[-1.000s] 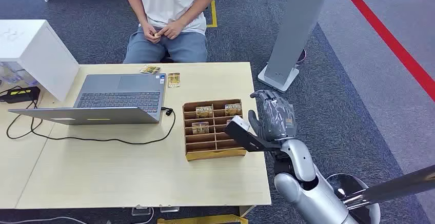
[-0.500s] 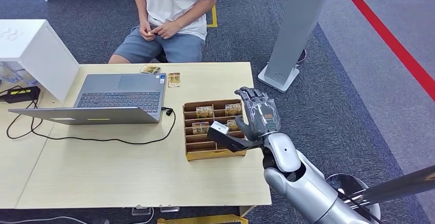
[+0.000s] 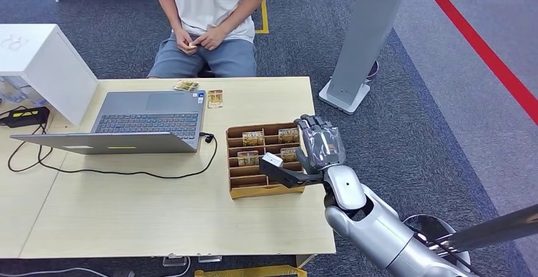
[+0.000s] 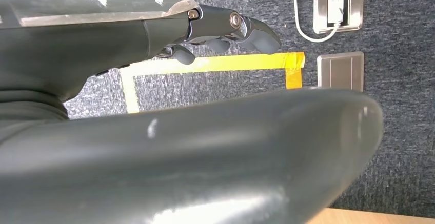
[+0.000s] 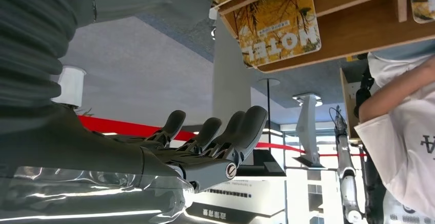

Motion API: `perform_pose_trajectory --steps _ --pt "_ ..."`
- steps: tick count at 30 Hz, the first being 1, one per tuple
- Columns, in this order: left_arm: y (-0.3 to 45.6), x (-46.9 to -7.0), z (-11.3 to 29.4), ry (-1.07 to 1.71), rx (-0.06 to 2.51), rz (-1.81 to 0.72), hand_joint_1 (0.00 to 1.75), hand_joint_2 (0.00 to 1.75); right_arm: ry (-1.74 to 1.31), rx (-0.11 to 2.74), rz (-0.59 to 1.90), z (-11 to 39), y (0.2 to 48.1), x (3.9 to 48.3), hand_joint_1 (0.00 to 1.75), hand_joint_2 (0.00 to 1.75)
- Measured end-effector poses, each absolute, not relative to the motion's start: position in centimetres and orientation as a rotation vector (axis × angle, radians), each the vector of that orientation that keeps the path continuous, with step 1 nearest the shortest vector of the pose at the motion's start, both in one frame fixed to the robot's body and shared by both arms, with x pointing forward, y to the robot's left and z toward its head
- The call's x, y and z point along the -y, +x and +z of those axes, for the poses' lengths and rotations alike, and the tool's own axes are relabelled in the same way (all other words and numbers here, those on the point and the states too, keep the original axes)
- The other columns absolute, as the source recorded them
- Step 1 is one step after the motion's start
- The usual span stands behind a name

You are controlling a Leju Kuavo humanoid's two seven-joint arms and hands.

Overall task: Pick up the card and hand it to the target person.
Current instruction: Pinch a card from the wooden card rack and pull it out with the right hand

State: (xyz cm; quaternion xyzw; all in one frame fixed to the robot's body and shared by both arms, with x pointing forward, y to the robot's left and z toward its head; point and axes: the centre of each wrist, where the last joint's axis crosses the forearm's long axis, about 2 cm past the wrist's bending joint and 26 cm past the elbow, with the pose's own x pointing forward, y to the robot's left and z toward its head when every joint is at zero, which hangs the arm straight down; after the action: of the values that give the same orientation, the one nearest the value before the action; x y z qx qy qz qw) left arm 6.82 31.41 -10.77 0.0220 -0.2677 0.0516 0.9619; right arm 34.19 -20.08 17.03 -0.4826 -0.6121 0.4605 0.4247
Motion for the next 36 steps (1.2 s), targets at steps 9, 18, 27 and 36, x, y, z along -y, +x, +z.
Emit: perform_pose_trajectory --steps 9,18,27,36 --pt "6.8 -31.4 -10.8 0.046 0.541 0.106 0.00 0.00 -1.201 1.511 1.188 16.2 34.0 19.9 0.74 1.75" --pt "6.6 -31.4 -10.8 0.047 0.538 0.108 0.00 0.00 -1.176 1.493 1.215 15.4 33.7 19.8 0.68 1.75" --pt "6.5 -31.5 -10.8 0.050 0.537 0.111 0.00 0.00 -1.153 1.478 1.234 14.5 33.4 19.7 0.82 1.75" --pt "6.5 -31.6 -10.8 0.052 0.538 0.112 0.00 0.00 -1.147 1.476 1.242 14.1 33.3 19.7 1.23 1.75"
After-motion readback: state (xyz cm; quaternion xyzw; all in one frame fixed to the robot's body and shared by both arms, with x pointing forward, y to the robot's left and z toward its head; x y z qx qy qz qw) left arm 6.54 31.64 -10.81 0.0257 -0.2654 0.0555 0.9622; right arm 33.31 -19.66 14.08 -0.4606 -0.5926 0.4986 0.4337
